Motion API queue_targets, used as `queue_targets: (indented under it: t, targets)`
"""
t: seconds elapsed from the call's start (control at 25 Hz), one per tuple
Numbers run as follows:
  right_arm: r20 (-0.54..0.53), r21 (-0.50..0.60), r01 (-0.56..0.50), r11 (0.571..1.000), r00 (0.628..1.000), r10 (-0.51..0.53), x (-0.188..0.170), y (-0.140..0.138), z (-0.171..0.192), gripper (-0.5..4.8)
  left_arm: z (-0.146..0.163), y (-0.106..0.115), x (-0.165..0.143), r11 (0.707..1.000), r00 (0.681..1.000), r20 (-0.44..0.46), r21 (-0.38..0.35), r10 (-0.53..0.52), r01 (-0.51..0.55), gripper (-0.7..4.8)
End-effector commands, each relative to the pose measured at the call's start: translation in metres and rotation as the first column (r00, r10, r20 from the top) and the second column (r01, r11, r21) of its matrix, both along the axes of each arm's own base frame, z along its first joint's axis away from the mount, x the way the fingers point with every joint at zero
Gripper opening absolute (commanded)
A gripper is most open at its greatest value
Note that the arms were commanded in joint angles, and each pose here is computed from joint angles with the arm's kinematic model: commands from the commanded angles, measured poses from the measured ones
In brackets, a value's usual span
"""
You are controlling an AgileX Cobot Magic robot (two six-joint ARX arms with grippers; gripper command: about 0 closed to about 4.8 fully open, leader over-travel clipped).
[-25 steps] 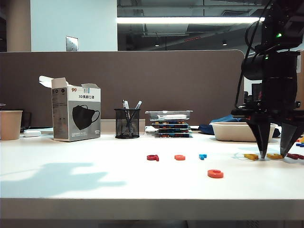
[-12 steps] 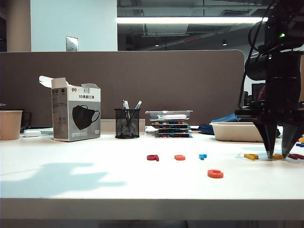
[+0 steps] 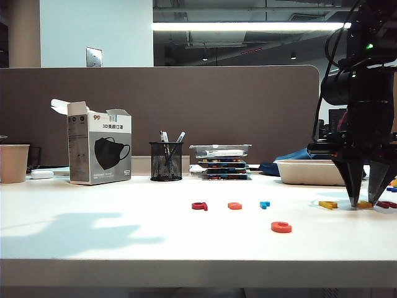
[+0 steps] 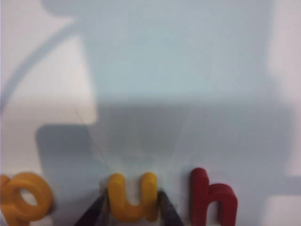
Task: Select the appropriate letters from the row of letter magnets placed on the table to arrange into the word "cup".
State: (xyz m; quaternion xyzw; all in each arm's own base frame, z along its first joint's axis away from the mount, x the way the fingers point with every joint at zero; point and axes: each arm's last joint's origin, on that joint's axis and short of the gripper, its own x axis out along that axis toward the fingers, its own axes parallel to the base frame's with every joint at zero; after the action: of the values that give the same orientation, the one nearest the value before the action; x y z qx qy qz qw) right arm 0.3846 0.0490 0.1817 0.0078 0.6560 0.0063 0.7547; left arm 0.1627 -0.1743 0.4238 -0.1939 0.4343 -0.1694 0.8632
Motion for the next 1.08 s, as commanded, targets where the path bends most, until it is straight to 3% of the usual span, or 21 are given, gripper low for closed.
queue_targets:
  t: [0.04,0.16,1.08]
  targets:
    - [-0.014,-0.002,-0.003,1.0,1.0,0.003,-0.0007,0.0002,-0.0019,1.34,0.0022,0.0007,-0.0004,1.0,1.0,0.014,-0.006,-0.001,0.001,-0.05]
    - [-0.015,-0.002,-0.003,1.0,1.0,0.003,-0.0008,0.0002,-0.002,1.12,0.0022,0.0006,-0.0005,1.0,1.0,0.014,-0.006,-0.001,0.001,-0.05]
    - [-0.034,-0.007,-0.003,1.0,0.999,0.003,-0.0023,0.0001,0.0009,1.12,0.0022,0.0007,-0.0004,1.0,1.0,0.014,-0.006,-0.001,0.001,-0.05]
